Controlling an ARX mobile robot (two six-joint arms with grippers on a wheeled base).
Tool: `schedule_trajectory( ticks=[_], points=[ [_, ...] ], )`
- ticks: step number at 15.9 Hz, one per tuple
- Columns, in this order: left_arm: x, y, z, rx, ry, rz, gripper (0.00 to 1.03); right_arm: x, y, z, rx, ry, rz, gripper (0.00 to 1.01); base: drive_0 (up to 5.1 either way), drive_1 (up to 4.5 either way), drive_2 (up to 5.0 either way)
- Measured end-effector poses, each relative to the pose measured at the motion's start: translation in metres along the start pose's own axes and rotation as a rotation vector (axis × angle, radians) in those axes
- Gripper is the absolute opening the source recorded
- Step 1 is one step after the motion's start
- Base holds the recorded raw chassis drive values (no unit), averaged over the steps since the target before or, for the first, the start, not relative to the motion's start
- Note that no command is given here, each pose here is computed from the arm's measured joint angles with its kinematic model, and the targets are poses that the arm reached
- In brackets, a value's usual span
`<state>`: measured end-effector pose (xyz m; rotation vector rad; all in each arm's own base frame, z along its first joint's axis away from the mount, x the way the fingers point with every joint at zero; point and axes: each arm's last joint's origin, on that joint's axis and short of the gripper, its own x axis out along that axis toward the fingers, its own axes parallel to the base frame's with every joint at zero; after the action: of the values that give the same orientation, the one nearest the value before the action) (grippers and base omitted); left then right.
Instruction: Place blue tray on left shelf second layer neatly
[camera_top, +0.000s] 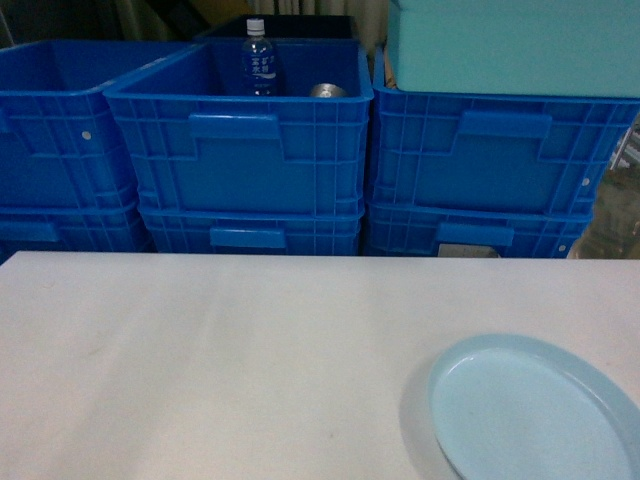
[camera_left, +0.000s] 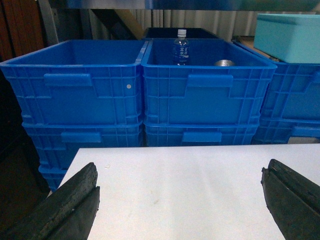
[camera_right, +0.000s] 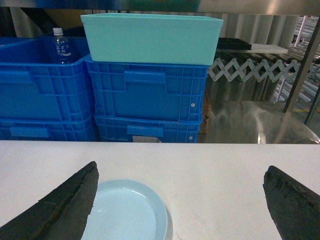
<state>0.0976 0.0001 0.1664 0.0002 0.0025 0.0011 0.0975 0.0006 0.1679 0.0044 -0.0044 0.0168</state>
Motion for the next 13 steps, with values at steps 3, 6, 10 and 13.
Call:
schedule_trajectory(
  ticks=[3,6,10,13],
  points=[
    [0.000,0.000,0.000,0.000,0.000,0.000,0.98,0.000,0.000,0.000,0.000,0.000,0.000,0.98,0.0,0.00,0.0],
    [0.000,0.000,0.000,0.000,0.000,0.000,0.98,0.000,0.000,0.000,0.000,0.000,0.000,0.98,0.0,0.00,0.0],
    [0.000,0.000,0.000,0.000,0.000,0.000,0.98,0.014,0.001,0.003,0.077,0.057,0.075,0.98,0.0,0.00,0.0],
    [0.000,0.000,0.000,0.000,0.000,0.000,0.98,0.080,-0.007,0.032,0.301,0.239,0.206,0.98,0.0,0.00,0.0]
  ],
)
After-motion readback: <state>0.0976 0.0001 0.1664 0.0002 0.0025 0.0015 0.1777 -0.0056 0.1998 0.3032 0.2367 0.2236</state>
